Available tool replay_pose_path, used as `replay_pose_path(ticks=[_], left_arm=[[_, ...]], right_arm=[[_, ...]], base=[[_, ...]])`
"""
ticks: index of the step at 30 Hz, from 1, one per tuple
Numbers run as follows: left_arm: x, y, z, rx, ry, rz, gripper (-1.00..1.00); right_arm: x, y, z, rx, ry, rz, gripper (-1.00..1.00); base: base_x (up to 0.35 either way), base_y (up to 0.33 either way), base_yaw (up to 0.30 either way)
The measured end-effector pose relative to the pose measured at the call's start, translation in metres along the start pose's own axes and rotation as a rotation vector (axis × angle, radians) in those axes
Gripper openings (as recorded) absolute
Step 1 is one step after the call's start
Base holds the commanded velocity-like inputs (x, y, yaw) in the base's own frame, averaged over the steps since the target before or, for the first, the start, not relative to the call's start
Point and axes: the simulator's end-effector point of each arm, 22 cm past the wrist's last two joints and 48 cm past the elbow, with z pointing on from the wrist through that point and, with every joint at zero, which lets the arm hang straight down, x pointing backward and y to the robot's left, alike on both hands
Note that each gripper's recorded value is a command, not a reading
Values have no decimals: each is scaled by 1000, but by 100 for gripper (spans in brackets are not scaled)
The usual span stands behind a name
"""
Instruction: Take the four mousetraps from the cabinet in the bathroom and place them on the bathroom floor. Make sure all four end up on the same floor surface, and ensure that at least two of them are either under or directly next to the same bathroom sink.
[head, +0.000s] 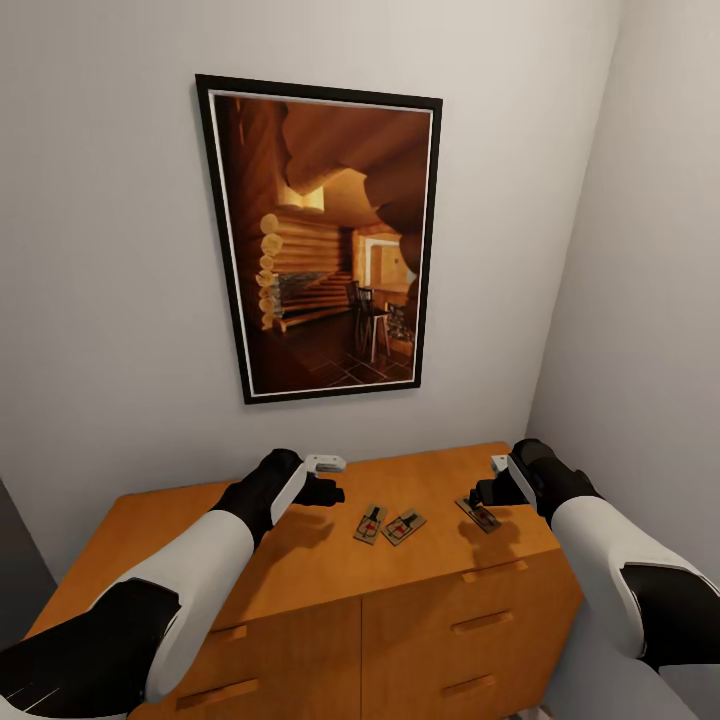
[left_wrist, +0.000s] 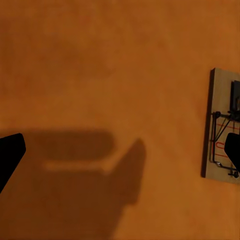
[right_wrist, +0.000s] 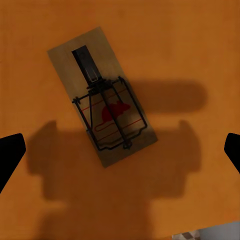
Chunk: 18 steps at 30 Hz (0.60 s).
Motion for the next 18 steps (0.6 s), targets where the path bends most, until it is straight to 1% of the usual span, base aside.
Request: replay_pose_path(ticks=[18], left_arm=[[0,1,0,-1,1,0,100]], right_arm=[[0,0,0,1,0,-2,100]], base=[[0,0,0]])
